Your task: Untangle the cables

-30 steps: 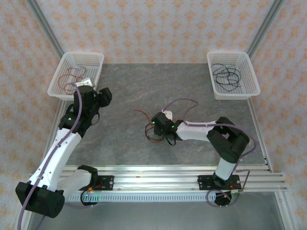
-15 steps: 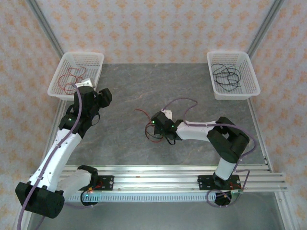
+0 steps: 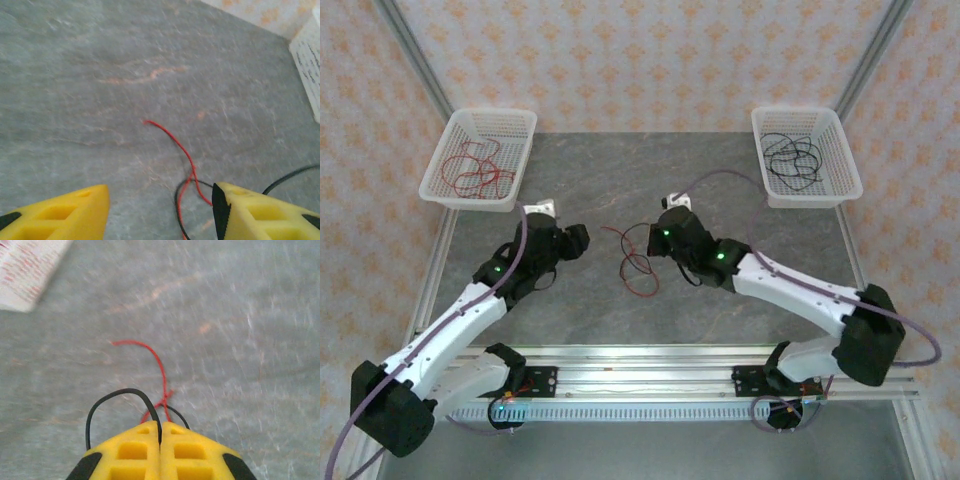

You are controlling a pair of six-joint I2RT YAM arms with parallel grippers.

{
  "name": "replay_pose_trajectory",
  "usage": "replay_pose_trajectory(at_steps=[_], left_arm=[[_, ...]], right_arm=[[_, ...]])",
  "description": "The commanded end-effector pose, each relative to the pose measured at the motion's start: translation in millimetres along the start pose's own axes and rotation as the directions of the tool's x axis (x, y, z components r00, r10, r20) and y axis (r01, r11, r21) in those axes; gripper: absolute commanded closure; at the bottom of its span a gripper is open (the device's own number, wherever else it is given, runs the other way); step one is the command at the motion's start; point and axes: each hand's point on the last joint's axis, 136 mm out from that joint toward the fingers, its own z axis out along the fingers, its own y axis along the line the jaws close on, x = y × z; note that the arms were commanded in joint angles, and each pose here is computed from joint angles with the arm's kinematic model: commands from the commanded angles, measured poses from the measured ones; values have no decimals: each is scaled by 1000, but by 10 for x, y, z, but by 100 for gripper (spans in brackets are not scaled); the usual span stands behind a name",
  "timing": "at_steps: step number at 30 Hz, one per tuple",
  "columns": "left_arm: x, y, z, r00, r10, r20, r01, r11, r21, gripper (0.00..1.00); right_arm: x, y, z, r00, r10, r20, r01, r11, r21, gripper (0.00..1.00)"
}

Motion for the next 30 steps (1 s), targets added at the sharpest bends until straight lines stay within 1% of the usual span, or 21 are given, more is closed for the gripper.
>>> replay_pose_trajectory(at_steps=[1,3,5,6,9,13,15,17,19,23,26,30], left_arm=[[-39,-427,-14,998,17,67,-28,987,159,43],[11,-687,-91,993,67,94,-89,965,249,42],[69,-958,-232,980,118,158,-166,926,340,42],[96,-1043,-290,972,137,188,-199,909,365,42],[184,-1179,-396,950,181,254,-270,883,383,41],[294,-1325,-391,933,231,275,-332,847,416,37],[313,-1396,-336,923,254,291,-361,835,416,34],[286,-1449,-243,910,268,317,-383,837,391,31],[249,-1508,-151,895,277,350,-403,838,368,30],[223,-1671,56,860,295,416,-450,823,347,29],[189,-1728,241,838,300,456,-463,833,304,29],[163,-1733,530,820,298,489,-449,865,224,29]], right_arm=[[-246,-32,-259,997,-58,46,57,998,20,100],[-430,-10,-395,995,-42,90,40,999,22,100],[-600,6,-507,992,-15,126,12,1000,29,100],[-652,18,-540,991,-5,135,2,1000,29,100],[-827,87,-641,985,32,171,-34,999,9,100],[-1050,220,-759,976,72,206,-66,997,-35,100],[-1132,290,-807,973,87,212,-76,995,-61,100],[-1195,357,-847,972,101,214,-84,992,-89,100],[-1231,411,-882,971,109,212,-87,990,-113,100],[-1311,466,-958,968,125,218,-96,986,-138,100],[-1368,504,-1037,967,131,220,-97,983,-158,100],[-1444,543,-1167,964,138,226,-98,978,-182,100]])
